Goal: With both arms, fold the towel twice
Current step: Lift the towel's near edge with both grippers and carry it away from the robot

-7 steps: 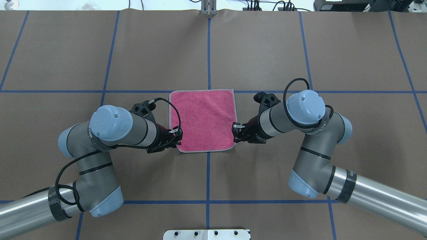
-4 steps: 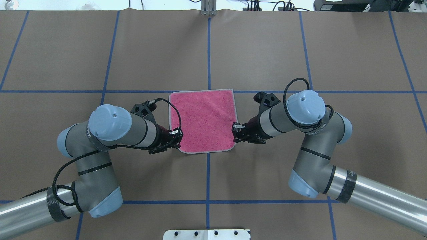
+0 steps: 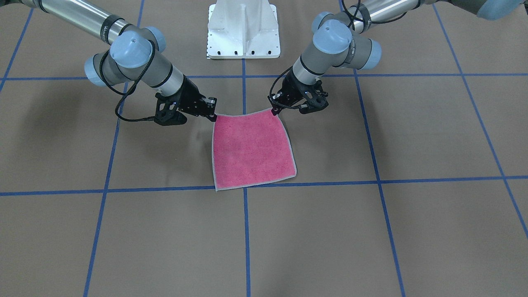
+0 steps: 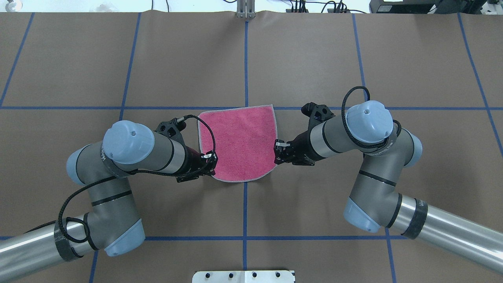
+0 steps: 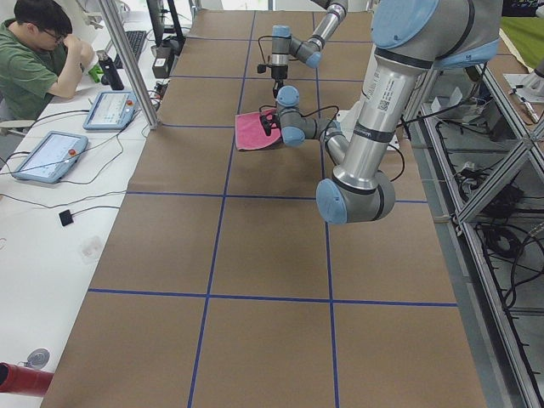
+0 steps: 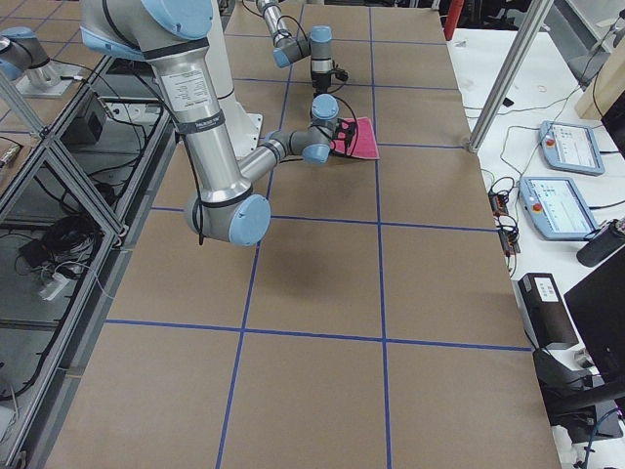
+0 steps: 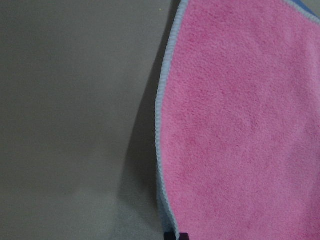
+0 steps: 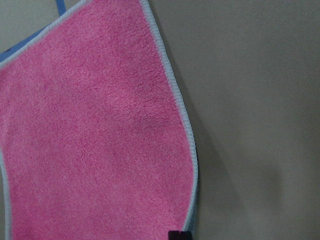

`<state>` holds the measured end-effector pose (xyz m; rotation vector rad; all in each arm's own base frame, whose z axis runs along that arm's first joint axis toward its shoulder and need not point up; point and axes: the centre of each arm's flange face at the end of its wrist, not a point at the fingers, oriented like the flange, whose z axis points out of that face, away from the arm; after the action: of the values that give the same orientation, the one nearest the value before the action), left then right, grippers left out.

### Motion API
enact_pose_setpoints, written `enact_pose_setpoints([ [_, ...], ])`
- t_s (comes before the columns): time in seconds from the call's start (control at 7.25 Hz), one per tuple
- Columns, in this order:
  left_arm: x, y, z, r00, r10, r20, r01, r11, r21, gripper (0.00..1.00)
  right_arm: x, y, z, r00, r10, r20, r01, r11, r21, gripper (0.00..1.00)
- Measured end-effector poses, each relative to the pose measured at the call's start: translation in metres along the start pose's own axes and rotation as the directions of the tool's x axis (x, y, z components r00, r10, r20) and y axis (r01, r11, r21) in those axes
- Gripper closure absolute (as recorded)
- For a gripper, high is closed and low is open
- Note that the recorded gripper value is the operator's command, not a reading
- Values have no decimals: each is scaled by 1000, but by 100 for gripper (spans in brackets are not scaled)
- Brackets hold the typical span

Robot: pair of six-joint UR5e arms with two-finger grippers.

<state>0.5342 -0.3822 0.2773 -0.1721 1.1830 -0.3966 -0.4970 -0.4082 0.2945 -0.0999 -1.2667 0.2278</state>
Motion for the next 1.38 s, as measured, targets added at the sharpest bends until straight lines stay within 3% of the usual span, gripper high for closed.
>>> enact_pose_setpoints([
  [0.97, 20, -29, -54, 998, -8, -66, 7, 1000, -10, 100, -14, -20, -32, 998, 35, 46, -37, 998, 46, 100],
  [1.38, 20, -41, -56, 998, -17, -67, 18, 1000, 10, 100, -17, -44, -49, 997, 46, 61, -51, 994, 91, 100],
])
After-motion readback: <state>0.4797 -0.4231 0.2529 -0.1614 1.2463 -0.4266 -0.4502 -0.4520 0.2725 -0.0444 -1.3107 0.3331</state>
